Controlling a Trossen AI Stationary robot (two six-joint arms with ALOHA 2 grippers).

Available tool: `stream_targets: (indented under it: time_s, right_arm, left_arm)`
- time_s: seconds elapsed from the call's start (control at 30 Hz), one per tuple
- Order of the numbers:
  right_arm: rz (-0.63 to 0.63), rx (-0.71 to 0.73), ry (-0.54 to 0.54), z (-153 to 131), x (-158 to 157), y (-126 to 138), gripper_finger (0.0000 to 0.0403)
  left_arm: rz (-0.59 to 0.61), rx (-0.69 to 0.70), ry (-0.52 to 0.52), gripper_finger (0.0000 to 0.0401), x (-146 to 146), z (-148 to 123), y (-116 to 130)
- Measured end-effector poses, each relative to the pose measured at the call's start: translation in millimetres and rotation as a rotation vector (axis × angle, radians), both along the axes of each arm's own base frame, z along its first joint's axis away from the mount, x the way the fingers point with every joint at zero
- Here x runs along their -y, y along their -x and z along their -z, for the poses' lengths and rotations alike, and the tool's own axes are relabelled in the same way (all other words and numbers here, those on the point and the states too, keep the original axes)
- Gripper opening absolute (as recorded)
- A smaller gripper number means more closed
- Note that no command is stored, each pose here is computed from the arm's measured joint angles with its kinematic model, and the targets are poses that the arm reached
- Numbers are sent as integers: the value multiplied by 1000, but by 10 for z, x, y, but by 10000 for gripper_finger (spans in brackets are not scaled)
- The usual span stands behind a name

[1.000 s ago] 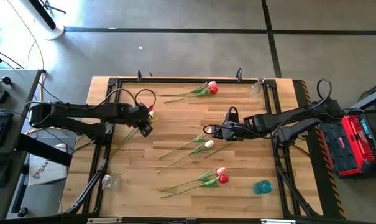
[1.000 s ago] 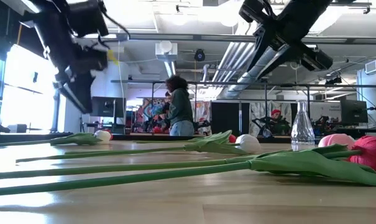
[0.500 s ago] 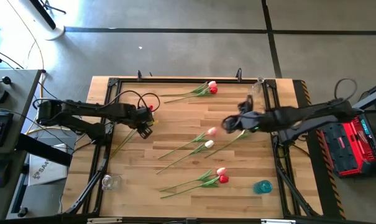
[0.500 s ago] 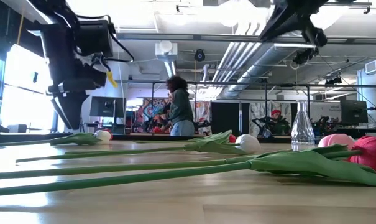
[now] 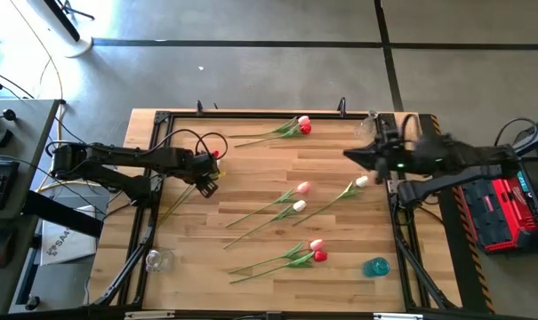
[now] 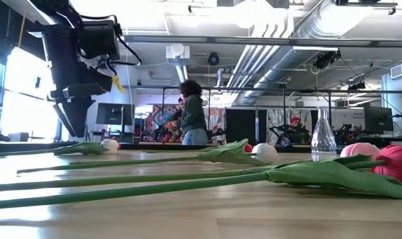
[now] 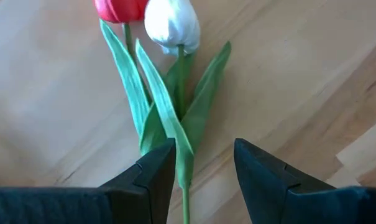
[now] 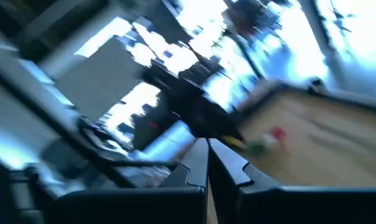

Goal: Sort flowers into vase by color
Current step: Put the top right white flower into the bottom transparent vase

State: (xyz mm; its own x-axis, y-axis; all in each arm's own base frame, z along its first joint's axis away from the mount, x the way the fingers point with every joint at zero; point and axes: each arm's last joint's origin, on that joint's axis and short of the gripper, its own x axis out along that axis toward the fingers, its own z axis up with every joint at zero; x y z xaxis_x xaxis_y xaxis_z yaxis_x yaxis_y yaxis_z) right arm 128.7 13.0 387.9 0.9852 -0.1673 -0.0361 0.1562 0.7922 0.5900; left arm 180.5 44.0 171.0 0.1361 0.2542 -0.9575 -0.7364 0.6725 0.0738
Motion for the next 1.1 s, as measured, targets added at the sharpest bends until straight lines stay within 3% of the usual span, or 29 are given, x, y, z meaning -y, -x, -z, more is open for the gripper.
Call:
stream_targets:
  time_s: [0.13, 0.33, 0.5, 0.77, 1.1]
  right_arm:
    - [-29, 106, 78, -121, 9, 204, 0]
    - [-30, 91, 233, -114, 51, 449, 0]
    - [-27, 149, 163, -141, 83, 597, 0]
    - [-19, 187, 196, -156, 115, 750, 0]
    - [-32, 266, 113, -171, 154, 951, 0]
  left_arm:
    - [-2, -4, -14, 145, -4, -1, 2]
    - [-26, -40, 1, 113, 20, 112, 82]
    - [-36, -83, 28, 102, 45, 242, 183]
    - [29, -21, 74, 101, 52, 243, 117]
    - [44, -49, 46, 101, 32, 303, 79]
